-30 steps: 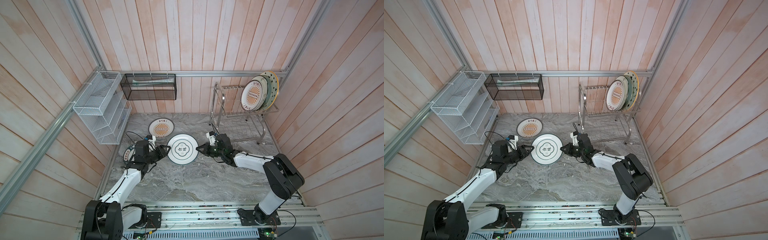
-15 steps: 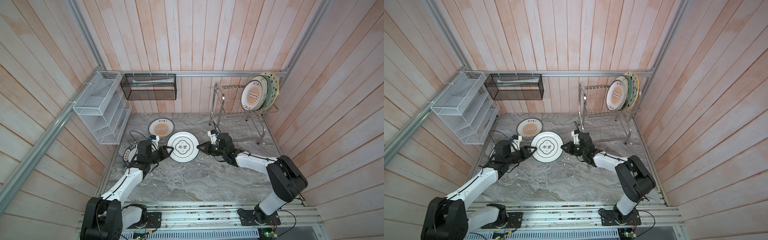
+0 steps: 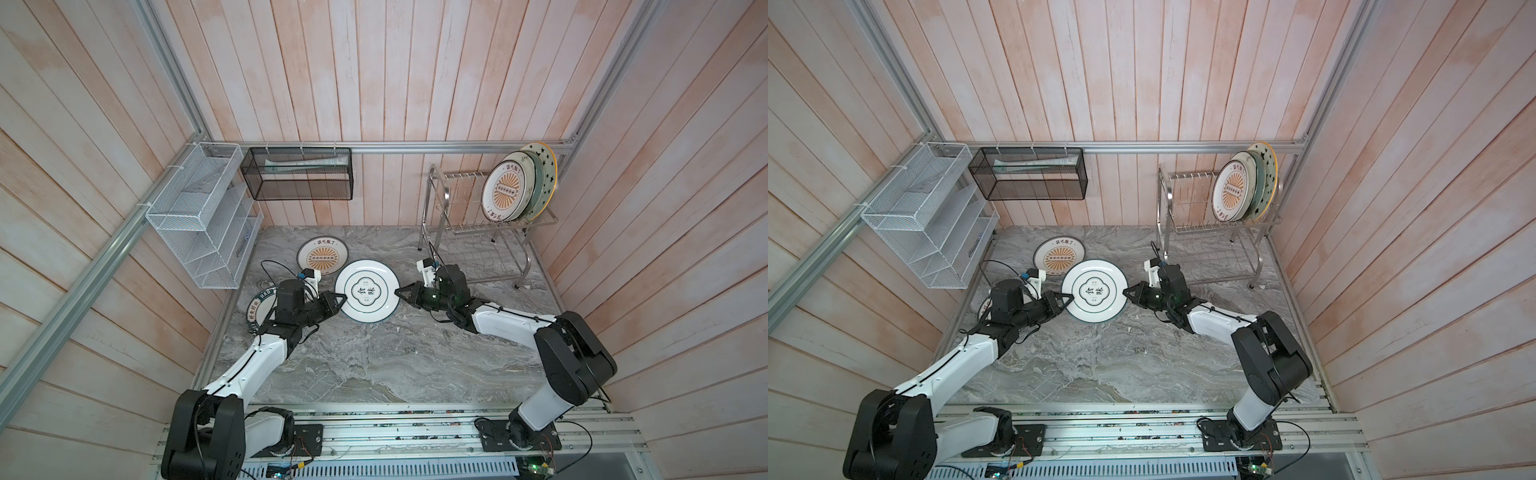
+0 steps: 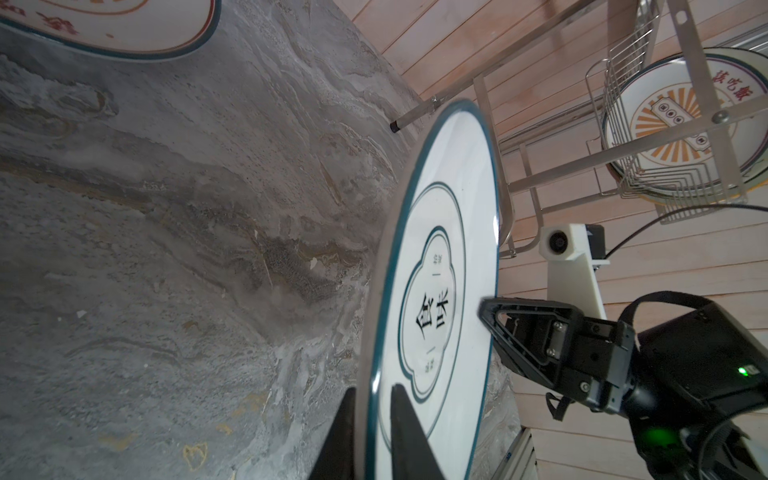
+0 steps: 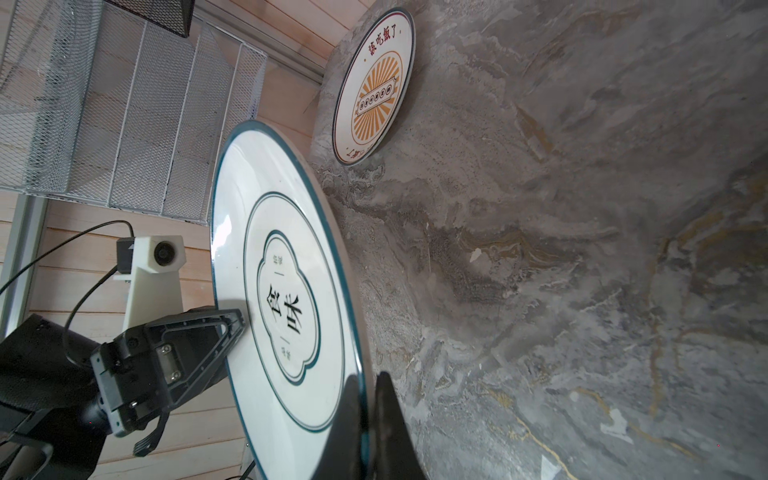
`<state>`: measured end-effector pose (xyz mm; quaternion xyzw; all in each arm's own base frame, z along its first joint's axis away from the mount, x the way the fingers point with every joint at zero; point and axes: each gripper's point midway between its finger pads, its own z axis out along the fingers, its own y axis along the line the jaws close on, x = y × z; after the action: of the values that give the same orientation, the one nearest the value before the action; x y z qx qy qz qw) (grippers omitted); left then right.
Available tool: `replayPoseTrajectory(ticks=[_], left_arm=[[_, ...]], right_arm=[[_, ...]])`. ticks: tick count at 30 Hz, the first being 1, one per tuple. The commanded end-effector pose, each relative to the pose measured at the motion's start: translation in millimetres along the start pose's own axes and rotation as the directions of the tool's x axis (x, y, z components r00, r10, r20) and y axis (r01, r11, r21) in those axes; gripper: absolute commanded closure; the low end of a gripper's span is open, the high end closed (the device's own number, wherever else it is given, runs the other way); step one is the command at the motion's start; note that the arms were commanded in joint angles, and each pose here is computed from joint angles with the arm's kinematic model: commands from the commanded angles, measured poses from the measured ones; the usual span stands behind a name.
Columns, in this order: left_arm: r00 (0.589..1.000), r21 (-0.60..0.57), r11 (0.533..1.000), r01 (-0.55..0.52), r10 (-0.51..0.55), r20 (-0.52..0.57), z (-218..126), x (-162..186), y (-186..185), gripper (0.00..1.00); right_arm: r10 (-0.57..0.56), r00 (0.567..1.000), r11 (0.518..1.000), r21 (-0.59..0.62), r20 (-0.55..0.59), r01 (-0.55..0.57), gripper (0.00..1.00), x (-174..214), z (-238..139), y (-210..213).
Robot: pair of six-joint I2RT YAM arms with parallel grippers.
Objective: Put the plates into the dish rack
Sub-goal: 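Tilt the white floral-emblem plate upright with the right gripper against the left gripper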
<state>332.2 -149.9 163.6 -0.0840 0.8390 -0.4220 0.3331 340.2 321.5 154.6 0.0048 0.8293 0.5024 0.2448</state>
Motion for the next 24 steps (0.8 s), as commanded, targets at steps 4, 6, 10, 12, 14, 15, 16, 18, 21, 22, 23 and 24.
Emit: replayPoseTrajectory(ticks=[4,6,10,12,14,15,16,18,21,22,23,24], left_arm=[[0.998,0.098,0.993,-0.061,0.061,0.006,0,-7,-30,0.92],[0.998,0.107,0.992,-0.063,0.063,0.006,-1,-7,-32,0.95],[0.998,0.136,0.988,-0.066,0.065,0.011,-2,-9,-38,1.00],[0.998,0.157,0.985,-0.066,0.065,0.013,-3,-11,-44,1.00],[0.998,0.184,0.980,-0.069,0.068,0.013,-4,-12,-51,1.00],[0.998,0.193,0.979,-0.069,0.068,0.016,-5,-13,-53,1.00],[0.997,0.206,0.976,-0.073,0.070,0.022,-7,-15,-58,1.00],[0.996,0.236,0.968,-0.085,0.078,0.035,-10,-19,-67,1.00],[0.995,0.280,0.955,-0.098,0.084,0.061,-17,-25,-80,1.00],[0.994,0.291,0.951,-0.101,0.084,0.070,-19,-27,-84,1.00],[0.993,0.300,0.948,-0.106,0.087,0.076,-20,-28,-87,1.00],[0.993,0.305,0.946,-0.110,0.090,0.080,-21,-29,-89,1.00]], right_arm=[[-0.075,0.997,0.993,-0.085,0.029,0.077,1.00,-8,-8,32],[-0.081,0.996,0.992,-0.093,0.033,0.084,0.97,-9,-10,34],[-0.094,0.994,0.990,-0.105,0.049,0.098,0.90,-11,-15,41],[-0.101,0.993,0.988,-0.110,0.058,0.107,0.85,-12,-18,44],[-0.113,0.991,0.986,-0.115,0.075,0.121,0.78,-14,-22,48],[-0.116,0.990,0.985,-0.115,0.084,0.125,0.75,-15,-25,50],[-0.121,0.988,0.985,-0.114,0.093,0.131,0.72,-16,-27,51],[-0.132,0.985,0.983,-0.117,0.109,0.145,0.68,-18,-31,55],[-0.147,0.982,0.979,-0.127,0.122,0.162,0.65,-20,-36,61],[-0.150,0.981,0.977,-0.133,0.125,0.167,0.65,-20,-37,63],[-0.153,0.980,0.974,-0.146,0.128,0.171,0.65,-20,-38,66],[-0.156,0.979,0.971,-0.160,0.128,0.176,0.65,-19,-39,69]])
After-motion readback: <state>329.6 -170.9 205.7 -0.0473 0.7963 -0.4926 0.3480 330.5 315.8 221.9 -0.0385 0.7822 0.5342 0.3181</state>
